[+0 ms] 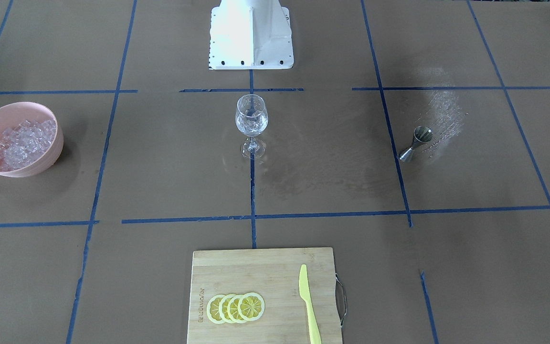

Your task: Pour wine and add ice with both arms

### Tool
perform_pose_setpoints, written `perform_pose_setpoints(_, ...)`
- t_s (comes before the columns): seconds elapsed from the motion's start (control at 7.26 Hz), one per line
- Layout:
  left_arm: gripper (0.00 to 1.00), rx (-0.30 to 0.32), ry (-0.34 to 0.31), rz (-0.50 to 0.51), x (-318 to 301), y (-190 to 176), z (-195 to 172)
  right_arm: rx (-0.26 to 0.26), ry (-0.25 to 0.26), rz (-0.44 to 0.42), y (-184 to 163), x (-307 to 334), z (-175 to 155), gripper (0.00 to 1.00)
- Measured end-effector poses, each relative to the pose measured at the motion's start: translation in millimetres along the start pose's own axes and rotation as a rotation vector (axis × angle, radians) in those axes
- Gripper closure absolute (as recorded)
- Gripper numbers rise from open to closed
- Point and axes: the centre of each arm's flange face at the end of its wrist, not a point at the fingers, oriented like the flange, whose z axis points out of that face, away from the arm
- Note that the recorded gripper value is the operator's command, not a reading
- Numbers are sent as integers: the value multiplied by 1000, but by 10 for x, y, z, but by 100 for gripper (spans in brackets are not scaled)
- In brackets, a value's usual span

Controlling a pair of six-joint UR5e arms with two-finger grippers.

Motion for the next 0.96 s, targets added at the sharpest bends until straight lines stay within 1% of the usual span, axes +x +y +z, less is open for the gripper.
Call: perform_pose_setpoints(0.96, 0, 4, -1, 4, 10, -19, -13, -4, -2, 3, 28, 9, 14, 0)
